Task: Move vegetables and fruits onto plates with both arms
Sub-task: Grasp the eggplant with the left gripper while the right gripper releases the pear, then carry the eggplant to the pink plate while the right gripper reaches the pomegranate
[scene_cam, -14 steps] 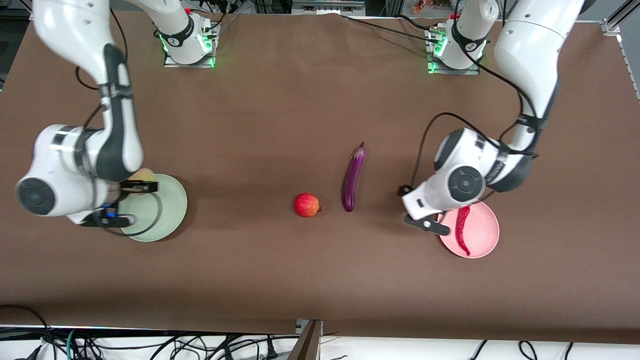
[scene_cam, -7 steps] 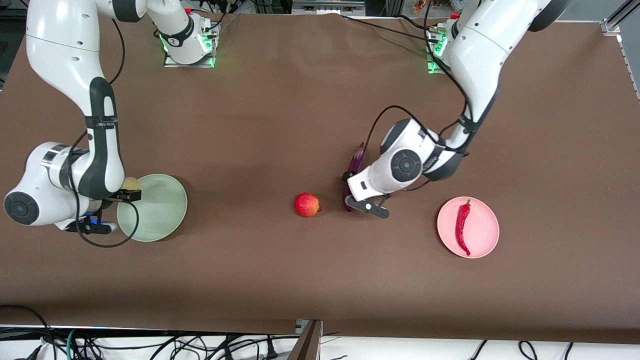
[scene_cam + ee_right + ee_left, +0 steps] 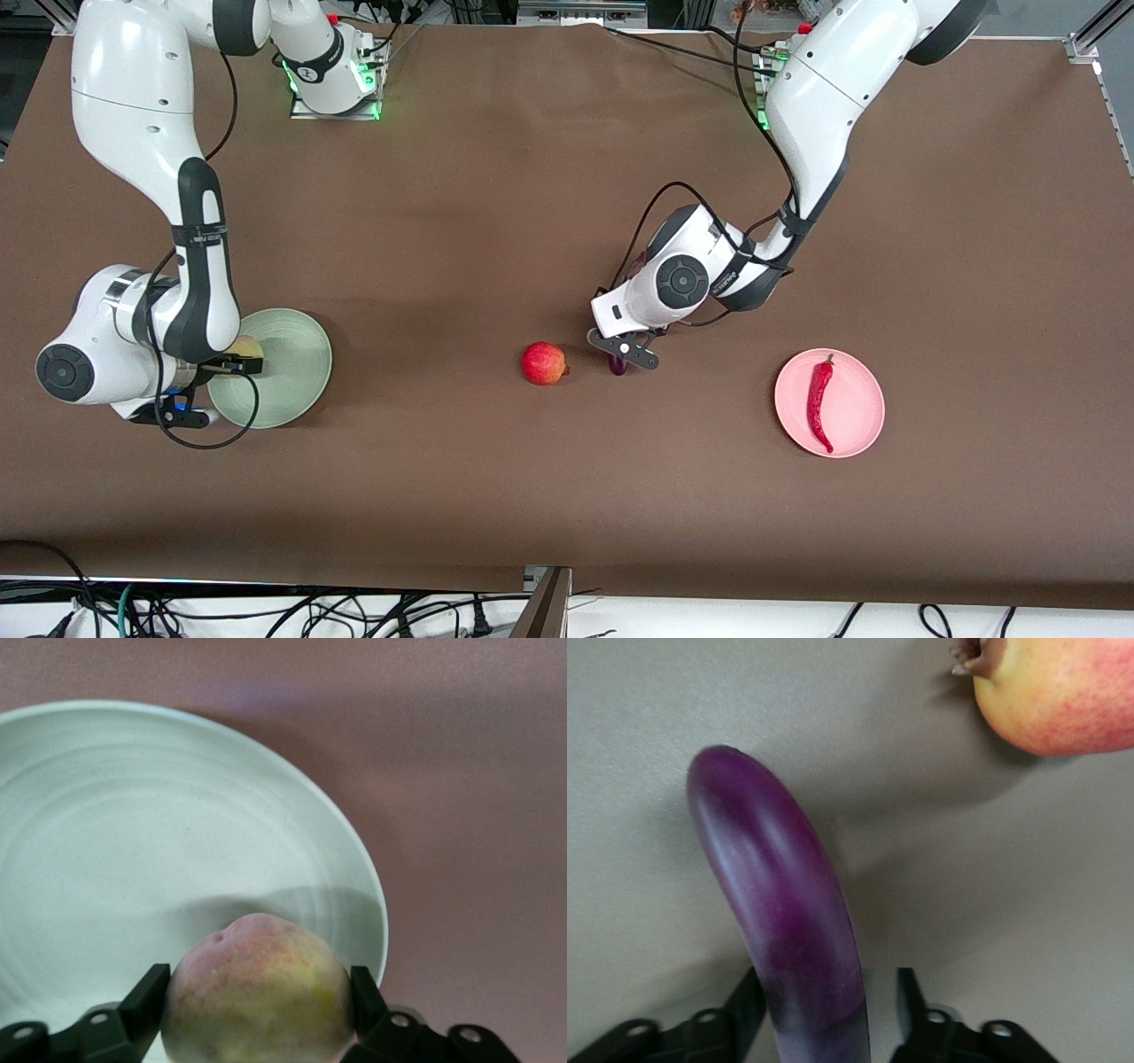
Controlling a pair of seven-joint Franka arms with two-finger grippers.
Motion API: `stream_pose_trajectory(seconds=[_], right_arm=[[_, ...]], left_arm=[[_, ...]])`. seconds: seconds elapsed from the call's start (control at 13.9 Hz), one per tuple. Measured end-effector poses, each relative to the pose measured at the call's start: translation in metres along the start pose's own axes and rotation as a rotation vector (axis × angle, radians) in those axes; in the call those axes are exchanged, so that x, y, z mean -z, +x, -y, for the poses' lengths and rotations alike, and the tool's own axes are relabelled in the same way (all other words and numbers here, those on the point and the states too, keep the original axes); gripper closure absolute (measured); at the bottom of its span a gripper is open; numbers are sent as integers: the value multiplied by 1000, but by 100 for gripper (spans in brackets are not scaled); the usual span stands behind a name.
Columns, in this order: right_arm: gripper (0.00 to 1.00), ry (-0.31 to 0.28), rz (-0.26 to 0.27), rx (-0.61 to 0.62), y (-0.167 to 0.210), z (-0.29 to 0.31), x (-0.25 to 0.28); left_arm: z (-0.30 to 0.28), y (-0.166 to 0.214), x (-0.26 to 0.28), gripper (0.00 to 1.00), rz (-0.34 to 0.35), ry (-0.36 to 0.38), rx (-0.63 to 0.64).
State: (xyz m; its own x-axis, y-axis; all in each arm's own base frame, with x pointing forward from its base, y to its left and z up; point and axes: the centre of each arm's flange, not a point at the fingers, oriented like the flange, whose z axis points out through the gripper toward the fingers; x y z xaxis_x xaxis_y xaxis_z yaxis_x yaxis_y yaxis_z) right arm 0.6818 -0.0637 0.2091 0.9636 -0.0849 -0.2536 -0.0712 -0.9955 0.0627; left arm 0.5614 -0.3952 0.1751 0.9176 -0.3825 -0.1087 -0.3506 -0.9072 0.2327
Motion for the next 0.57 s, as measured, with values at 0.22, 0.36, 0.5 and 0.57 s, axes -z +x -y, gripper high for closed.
stream_pose_trajectory(seconds=[0.22,0.36,0.5,0.57], right_arm=[[0,3,-15,9,2,5,12],[0,20,4,35,-2,21,40],[0,35,13,93,-6,53,94],[0,36,4,125,-10,74,119]], left_arm=[[8,3,10,61,4,7,14],[32,4,41,61,43,27,50],[77,0,86,61,90,47,114],[105,-3,105,62,102,65,139]])
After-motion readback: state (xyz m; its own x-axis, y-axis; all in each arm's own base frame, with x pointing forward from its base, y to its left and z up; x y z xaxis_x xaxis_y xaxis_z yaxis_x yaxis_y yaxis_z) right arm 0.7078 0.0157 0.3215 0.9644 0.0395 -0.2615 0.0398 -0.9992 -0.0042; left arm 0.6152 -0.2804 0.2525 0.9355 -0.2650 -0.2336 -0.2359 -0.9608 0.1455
